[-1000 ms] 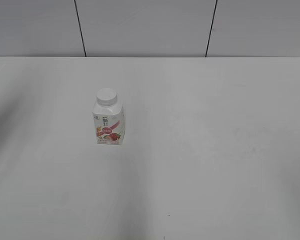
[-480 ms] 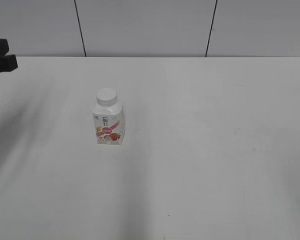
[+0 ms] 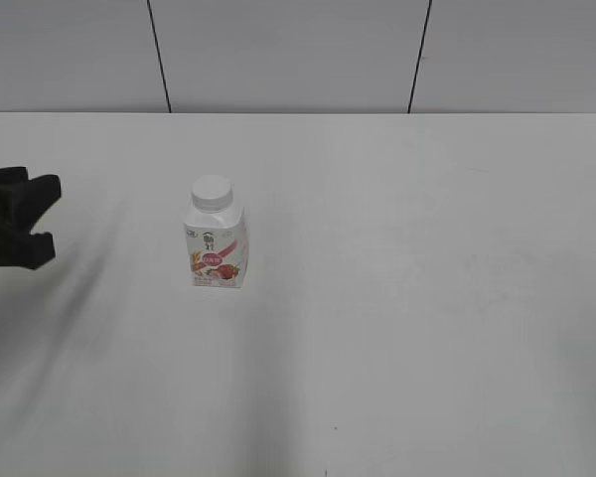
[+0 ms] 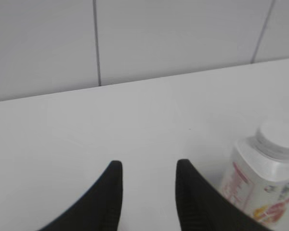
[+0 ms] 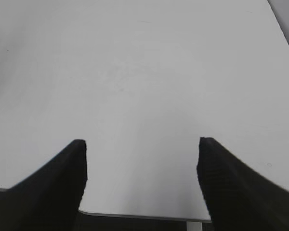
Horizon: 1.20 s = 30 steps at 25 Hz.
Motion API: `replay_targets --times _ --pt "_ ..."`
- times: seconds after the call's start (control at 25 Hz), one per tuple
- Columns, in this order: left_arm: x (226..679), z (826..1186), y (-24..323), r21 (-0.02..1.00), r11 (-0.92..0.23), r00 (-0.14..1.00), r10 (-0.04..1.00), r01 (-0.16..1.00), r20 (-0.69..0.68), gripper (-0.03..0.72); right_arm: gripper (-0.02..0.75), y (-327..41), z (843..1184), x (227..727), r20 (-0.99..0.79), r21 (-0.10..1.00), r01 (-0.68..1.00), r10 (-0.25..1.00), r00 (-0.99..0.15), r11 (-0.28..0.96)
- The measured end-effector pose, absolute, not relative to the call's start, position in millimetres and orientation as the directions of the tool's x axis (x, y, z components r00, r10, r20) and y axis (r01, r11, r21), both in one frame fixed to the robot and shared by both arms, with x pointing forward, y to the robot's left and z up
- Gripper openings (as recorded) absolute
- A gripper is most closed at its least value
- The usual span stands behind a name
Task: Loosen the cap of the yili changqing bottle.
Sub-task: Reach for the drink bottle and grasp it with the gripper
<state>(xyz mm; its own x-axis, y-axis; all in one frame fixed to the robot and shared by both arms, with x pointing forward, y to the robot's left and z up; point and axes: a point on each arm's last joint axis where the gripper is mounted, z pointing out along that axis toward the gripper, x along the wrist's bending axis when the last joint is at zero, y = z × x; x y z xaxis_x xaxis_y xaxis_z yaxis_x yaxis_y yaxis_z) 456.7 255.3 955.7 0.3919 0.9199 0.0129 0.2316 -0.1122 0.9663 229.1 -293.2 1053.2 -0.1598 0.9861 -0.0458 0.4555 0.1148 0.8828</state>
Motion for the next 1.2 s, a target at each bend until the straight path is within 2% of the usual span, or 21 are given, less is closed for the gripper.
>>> replay_targets --times 0.16,0.4,0.48,0.64,0.72,1.08,1.2 --pt "454.6 940.3 246.9 0.95 -0.181 0.539 0.842 0.254 0.016 0.241 0.565 -293.2 1053.2 229.1 -0.046 0.883 0.455 0.986 -0.16 0.115" --pt "457.4 913.0 240.5 0.941 -0.134 0.619 0.78 0.312 -0.094 0.26 0.565 -293.2 1053.2 229.1 -0.046 0.883 0.455 0.986 -0.16 0.115" --pt "459.7 905.0 237.8 0.936 -0.129 0.64 0.759 0.328 -0.12 0.321 0.565 -293.2 1053.2 229.1 -0.046 0.883 0.455 0.986 -0.16 0.115" --pt "476.1 892.7 230.7 0.929 -0.167 0.715 0.686 0.331 -0.131 0.534 0.565 -293.2 1053.2 229.1 -0.046 0.883 0.455 0.986 -0.16 0.115" --pt "487.5 886.1 225.9 0.926 -0.202 0.769 0.626 0.32 -0.129 0.585 0.565 -293.2 1053.2 229.1 -0.046 0.883 0.455 0.986 -0.16 0.115" --pt "530.4 870.6 217.4 0.925 -0.265 0.86 0.499 0.271 -0.109 0.594 0.565 -293.2 1053.2 229.1 -0.046 0.883 0.455 0.986 -0.16 0.115" --pt "545.9 863.8 214.6 0.919 -0.272 0.879 0.456 0.287 -0.139 0.594 0.565 -293.2 1053.2 229.1 -0.046 0.883 0.455 0.986 -0.16 0.115"
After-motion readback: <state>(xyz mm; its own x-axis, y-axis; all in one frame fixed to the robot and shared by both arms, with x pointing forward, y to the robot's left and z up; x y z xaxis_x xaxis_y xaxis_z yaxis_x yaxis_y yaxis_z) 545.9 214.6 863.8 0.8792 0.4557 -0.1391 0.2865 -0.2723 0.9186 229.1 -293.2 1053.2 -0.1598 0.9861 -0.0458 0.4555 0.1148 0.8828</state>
